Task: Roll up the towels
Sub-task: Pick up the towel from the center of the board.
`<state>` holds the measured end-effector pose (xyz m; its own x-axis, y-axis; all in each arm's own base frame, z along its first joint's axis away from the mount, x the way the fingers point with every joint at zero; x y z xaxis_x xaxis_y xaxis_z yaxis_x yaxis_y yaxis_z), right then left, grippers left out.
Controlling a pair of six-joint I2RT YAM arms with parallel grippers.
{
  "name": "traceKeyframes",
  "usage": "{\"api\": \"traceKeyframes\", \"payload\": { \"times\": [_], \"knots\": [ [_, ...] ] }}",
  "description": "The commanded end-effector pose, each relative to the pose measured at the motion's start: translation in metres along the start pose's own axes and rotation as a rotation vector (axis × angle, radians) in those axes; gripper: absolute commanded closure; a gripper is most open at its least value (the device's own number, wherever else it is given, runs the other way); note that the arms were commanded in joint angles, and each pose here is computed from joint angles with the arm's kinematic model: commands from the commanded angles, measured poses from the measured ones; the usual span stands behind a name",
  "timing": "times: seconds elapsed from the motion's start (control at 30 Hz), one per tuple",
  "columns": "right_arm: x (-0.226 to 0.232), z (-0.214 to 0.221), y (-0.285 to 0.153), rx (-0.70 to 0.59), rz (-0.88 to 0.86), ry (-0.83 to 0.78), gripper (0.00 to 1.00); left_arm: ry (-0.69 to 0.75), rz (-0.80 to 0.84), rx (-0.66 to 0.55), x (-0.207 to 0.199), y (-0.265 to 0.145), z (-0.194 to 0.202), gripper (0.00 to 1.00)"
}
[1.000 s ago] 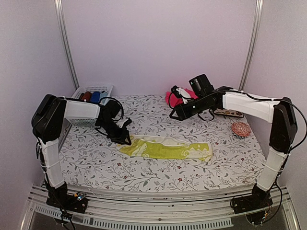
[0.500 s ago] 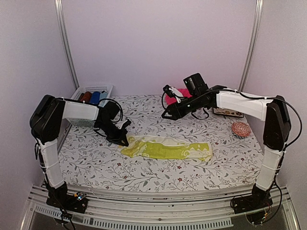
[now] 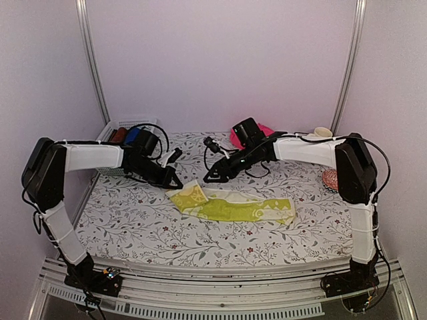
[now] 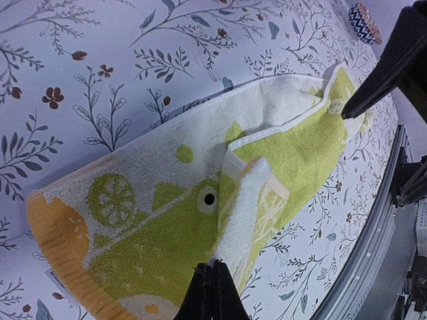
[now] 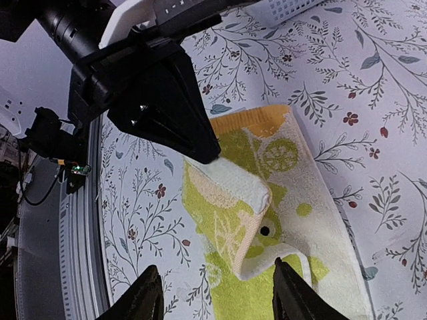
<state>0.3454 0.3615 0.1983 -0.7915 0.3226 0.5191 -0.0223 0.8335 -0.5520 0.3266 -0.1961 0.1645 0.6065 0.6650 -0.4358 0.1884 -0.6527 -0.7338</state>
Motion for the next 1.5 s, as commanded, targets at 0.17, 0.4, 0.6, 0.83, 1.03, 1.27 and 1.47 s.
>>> {"api": "traceKeyframes", "payload": {
  "times": [0.17, 0.4, 0.6, 0.83, 1.03, 1.27, 1.47],
  "knots": [
    [0.000, 0.013, 0.026, 0.014, -0.151, -0.052, 0.43, 0.085, 0.064, -0.048, -0.015, -0.004, -0.002, 1.00],
    [-0.018, 0.032, 0.046, 0.059, -0.159, -0.031, 0.43, 0.093, 0.060, -0.068, -0.017, -0.008, -0.003, 1.00],
    [-0.029, 0.045, 0.057, 0.084, -0.137, -0.025, 0.44, 0.090, 0.057, -0.073, -0.015, -0.010, -0.004, 1.00],
    [-0.032, 0.056, 0.063, 0.088, -0.147, -0.020, 0.53, 0.086, 0.054, -0.082, -0.014, -0.015, -0.004, 1.00],
    [-0.027, 0.059, 0.060, 0.059, -0.171, -0.039, 0.87, 0.078, 0.058, -0.083, -0.013, -0.017, -0.004, 1.00],
    [-0.015, 0.048, 0.045, -0.002, -0.149, -0.089, 0.98, 0.073, 0.060, -0.080, -0.014, -0.019, -0.001, 1.00],
    [-0.002, 0.038, 0.028, -0.021, -0.092, -0.132, 0.98, 0.079, 0.089, -0.090, -0.014, -0.024, -0.001, 0.53]
  ]
}}
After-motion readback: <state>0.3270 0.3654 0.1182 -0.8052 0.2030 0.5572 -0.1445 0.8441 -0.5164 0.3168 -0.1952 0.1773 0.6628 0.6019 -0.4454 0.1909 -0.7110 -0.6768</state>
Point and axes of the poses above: each gripper's point midway between its finger pads, its own y axis out along the fingers, its own x axis along the line the jaws close on, z = x × y, the point moved 10 cm from there along -y, back along the fingers, and after that the axes turned 6 degrees about y, right-handed, at the moved point
